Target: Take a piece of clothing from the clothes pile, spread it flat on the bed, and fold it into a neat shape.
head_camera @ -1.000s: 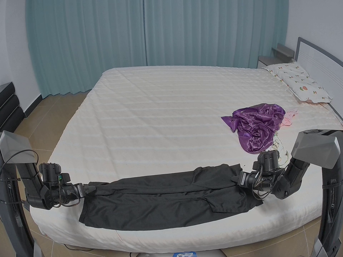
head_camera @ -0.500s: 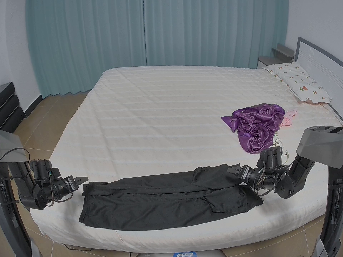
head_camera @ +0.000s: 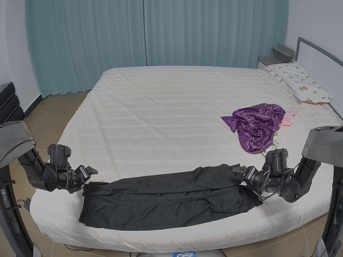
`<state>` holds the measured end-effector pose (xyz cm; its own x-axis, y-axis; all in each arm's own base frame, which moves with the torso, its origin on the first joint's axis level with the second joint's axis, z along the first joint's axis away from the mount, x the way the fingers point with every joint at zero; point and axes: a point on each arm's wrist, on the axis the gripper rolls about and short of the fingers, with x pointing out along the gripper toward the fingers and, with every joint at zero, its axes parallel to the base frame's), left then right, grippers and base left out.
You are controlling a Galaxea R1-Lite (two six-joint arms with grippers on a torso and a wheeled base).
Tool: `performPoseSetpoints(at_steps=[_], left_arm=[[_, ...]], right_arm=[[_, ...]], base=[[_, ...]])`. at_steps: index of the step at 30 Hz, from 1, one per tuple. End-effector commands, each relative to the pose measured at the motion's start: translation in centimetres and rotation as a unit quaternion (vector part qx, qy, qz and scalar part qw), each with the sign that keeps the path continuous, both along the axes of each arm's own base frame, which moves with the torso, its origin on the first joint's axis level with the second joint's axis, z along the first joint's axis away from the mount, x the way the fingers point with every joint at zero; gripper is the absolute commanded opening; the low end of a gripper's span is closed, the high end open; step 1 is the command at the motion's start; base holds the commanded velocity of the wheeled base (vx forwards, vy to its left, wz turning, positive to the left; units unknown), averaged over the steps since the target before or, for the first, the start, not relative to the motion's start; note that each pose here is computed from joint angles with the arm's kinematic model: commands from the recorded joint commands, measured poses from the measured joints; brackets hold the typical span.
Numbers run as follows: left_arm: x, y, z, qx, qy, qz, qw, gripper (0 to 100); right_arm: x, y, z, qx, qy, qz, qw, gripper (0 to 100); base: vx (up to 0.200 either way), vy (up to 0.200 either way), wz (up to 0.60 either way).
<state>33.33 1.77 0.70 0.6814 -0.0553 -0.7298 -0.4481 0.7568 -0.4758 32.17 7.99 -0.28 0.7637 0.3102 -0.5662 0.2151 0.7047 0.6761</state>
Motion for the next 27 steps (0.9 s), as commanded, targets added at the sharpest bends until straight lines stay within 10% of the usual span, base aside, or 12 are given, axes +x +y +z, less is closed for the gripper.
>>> performPoseSetpoints(at_steps=[1,13,27], left_arm=[[0.1,-0.8,-1.6,0.030,0.027,-0.002,0.9992,0],[-1.2,-0.5,-1.4,0.123,0.056,0.028,0.9904,0],[-3.1,-0.8,-0.3,0.084,0.051,-0.003,0.9951,0]], right_arm=[[-1.0,-0.3,-0.2,0.000,-0.002,0.000,1.0000,100],[-1.6,-0.2,-0.4,-0.001,0.006,0.005,1.0000,100],[-1.5,-0.1,-0.5,0.003,0.008,0.005,1.0000,100]], base=[[0.000,0.000,0.00],[0.000,0.000,0.00],[0.000,0.000,0.00]])
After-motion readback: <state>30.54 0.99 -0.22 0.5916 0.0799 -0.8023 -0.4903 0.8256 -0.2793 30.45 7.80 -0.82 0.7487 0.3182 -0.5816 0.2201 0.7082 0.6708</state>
